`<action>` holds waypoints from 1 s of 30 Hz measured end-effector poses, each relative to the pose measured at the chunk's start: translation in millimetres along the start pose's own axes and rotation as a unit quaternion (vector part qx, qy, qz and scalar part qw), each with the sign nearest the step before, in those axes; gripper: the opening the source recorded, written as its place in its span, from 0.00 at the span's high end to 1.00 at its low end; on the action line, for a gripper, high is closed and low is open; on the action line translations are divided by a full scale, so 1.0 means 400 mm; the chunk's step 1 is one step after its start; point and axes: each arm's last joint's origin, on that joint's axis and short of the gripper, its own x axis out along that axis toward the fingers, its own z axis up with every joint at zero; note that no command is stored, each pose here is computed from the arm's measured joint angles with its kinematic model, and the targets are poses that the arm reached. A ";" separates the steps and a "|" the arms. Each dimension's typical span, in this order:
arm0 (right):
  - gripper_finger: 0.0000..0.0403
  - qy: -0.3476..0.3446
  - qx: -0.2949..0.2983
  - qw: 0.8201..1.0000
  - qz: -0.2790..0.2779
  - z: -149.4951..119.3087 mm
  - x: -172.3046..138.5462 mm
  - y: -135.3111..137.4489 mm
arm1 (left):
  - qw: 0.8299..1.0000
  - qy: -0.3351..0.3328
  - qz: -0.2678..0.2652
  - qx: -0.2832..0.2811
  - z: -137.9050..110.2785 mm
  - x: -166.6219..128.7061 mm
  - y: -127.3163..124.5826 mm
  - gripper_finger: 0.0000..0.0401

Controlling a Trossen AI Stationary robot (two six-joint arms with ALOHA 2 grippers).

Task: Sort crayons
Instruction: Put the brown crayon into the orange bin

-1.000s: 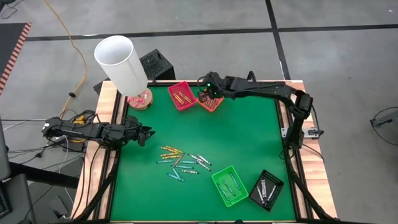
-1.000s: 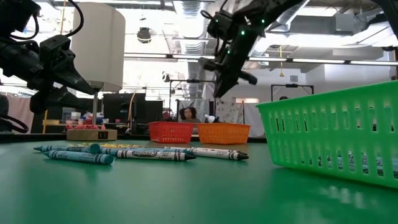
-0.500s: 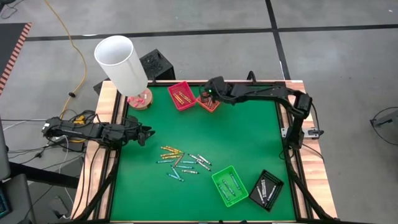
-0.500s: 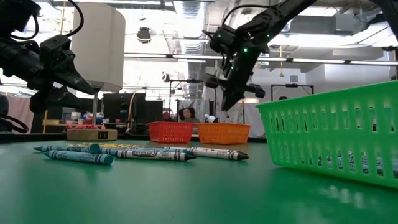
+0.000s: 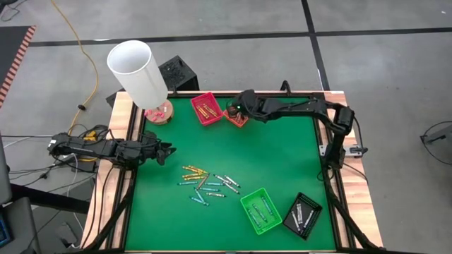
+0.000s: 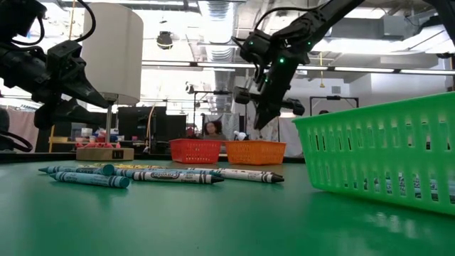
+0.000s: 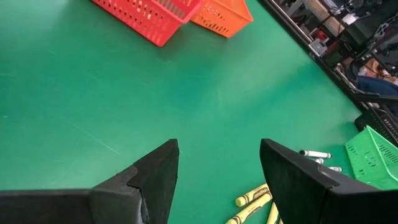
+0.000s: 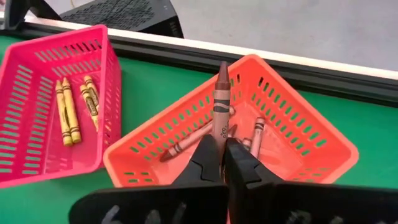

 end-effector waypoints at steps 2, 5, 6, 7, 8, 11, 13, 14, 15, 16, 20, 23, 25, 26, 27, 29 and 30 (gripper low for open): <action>0.99 -0.006 0.000 1.000 -0.006 0.000 0.000 0.000 | 1.000 0.000 0.000 0.000 0.000 0.000 0.000 0.46; 0.99 -0.008 -0.001 1.000 -0.006 -0.002 -0.002 0.002 | 1.000 0.000 0.000 0.000 0.000 0.000 0.000 0.46; 0.99 -0.008 0.000 1.000 -0.007 -0.001 -0.001 0.001 | 1.000 0.000 0.000 0.000 0.000 0.000 0.000 0.46; 0.99 -0.008 0.001 1.000 -0.007 -0.001 -0.001 0.001 | 1.000 0.000 0.000 0.000 0.000 0.000 0.000 0.46; 0.99 -0.008 0.002 1.000 -0.007 -0.001 -0.001 0.001 | 1.000 0.000 0.000 0.000 0.000 0.000 0.000 0.46; 0.99 -0.011 0.001 1.000 -0.009 -0.003 -0.003 0.003 | 1.000 -0.001 0.000 0.000 0.000 0.000 0.000 0.46; 0.99 -0.017 -0.001 1.000 -0.012 -0.006 -0.006 0.006 | 1.000 -0.001 0.000 0.000 0.000 0.000 0.000 0.46; 0.99 -0.017 -0.002 1.000 -0.012 -0.007 -0.006 0.007 | 1.000 -0.001 0.000 0.000 0.000 0.000 0.000 0.46; 0.99 -0.017 -0.002 1.000 -0.012 -0.007 -0.007 0.007 | 1.000 -0.001 0.000 0.000 0.000 0.000 0.000 0.46; 0.99 -0.017 -0.002 1.000 -0.012 -0.007 -0.007 0.007 | 1.000 -0.001 0.001 0.000 0.000 0.000 0.000 0.46; 0.99 -0.018 -0.007 1.000 -0.018 -0.019 0.015 0.011 | 1.000 -0.001 0.001 0.000 0.000 0.000 0.000 0.46; 0.99 -0.016 -0.004 1.000 -0.010 -0.031 0.040 0.020 | 1.000 -0.001 0.001 0.000 0.000 0.000 0.000 0.46; 0.99 -0.004 -0.010 1.000 -0.017 -0.046 0.053 0.019 | 1.000 -0.001 0.000 -0.001 0.000 0.000 0.000 0.46; 0.99 -0.004 -0.011 1.000 -0.016 -0.049 0.055 0.021 | 1.000 -0.001 0.000 -0.001 0.000 0.000 0.000 0.46; 0.99 -0.003 -0.013 1.000 -0.017 -0.051 0.056 0.021 | 1.000 0.000 0.001 0.000 0.000 0.000 0.000 0.46; 0.99 -0.004 -0.013 1.000 -0.016 -0.052 0.053 0.023 | 1.000 -0.001 0.000 -0.001 0.000 0.000 0.000 0.46; 0.99 -0.005 -0.012 1.000 -0.015 -0.050 0.053 0.023 | 1.000 -0.001 0.000 -0.001 0.000 0.000 0.000 0.46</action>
